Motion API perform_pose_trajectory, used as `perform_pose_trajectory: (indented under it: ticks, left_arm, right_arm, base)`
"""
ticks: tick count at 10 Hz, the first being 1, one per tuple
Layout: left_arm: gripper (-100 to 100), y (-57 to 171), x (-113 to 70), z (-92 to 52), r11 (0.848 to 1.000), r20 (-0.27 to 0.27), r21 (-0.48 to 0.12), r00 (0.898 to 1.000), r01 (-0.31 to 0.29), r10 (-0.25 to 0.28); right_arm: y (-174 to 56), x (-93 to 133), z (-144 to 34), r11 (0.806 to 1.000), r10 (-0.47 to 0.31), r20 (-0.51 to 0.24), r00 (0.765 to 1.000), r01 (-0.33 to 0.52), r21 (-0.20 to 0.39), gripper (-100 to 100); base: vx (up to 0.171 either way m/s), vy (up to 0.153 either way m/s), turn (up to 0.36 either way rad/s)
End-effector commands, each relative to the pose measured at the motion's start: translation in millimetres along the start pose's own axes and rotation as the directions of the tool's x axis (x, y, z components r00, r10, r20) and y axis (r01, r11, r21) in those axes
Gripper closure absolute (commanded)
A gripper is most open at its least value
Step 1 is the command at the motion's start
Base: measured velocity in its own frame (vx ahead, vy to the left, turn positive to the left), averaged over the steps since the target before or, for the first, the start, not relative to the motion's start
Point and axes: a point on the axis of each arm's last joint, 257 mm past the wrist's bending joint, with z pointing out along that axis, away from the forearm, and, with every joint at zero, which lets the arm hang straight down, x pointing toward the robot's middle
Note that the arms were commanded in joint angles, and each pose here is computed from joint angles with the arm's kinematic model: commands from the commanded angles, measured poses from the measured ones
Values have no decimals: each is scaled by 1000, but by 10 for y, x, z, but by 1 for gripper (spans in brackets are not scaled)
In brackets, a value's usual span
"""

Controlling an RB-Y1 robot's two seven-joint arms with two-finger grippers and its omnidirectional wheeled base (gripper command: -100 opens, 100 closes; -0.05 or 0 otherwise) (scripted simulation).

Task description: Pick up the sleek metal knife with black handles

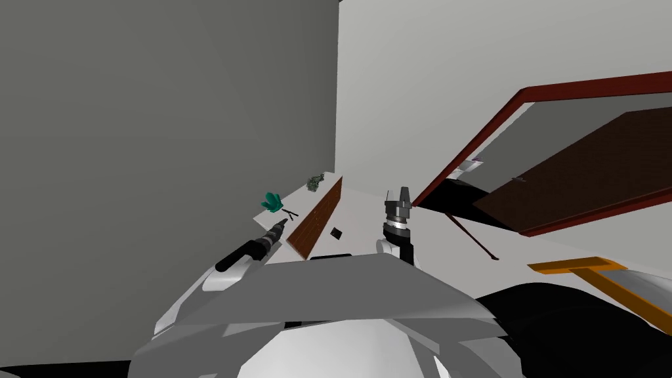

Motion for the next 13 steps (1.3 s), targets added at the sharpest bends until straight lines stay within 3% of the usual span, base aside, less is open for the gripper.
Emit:
perform_pose_trajectory:
  ticks: [1, 2, 3, 4, 5, 6, 7, 10, 11, 12, 13]
  left_arm:
    - [-100, 61, 9, 1, 1000, -7, -29, 1000, -2, 2]
    - [-100, 303, -75, -4, 996, -10, -94, 1000, -13, 12]
    - [-100, 365, -55, -10, 993, -18, -118, 1000, -14, 12]
    - [-100, 599, -151, -33, 983, -20, -180, 1000, -23, 19]
    - [-100, 663, -129, -46, 979, -29, -204, 999, -23, 18]
    - [-100, 894, -235, -87, 964, -31, -264, 999, -30, 22]
    - [-100, 952, -212, -104, 957, -40, -287, 999, -30, 20]
    - [-100, 1424, -427, -249, 911, -47, -412, 999, -35, 17]
    - [-100, 1491, -395, -283, 898, -59, -438, 998, -37, 12]
    - [-100, 1694, -511, -371, 872, -58, -488, 998, -34, 7]
    - [-100, 1738, -489, -397, 863, -67, -504, 998, -35, 2]
  right_arm:
    - [0, 0, 0, 1000, 0, 0, 1000, 0, 0, 0]
    - [0, 0, 0, 1000, 0, 0, 1000, 0, 0, 0]
    - [0, 0, 0, 1000, 0, 0, 1000, 0, 0, 0]
    - [0, 0, 0, 1000, 0, 0, 1000, 0, 0, 0]
    - [0, 0, 0, 1000, 0, 0, 1000, 0, 0, 0]
    - [0, 0, 0, 1000, 0, 0, 1000, 0, 0, 0]
    - [0, 0, 0, 1000, 0, 0, 1000, 0, 0, 0]
    - [0, 0, 0, 1000, 0, 0, 1000, 0, 0, 0]
    - [0, 0, 0, 1000, 0, 0, 1000, 0, 0, 0]
    - [0, 0, 0, 1000, 0, 0, 1000, 0, 0, 0]
    - [0, 0, 0, 1000, 0, 0, 1000, 0, 0, 0]
  base:
    - [25, -26, 17]
    - [52, -44, -148]
    - [53, -52, -72]
    - [72, -69, -120]
    - [58, -54, -62]
    - [75, -60, -165]
    - [68, -45, -73]
    - [77, -32, -122]
    - [67, -23, -82]
    - [90, -23, -159]
    - [83, -3, -85]
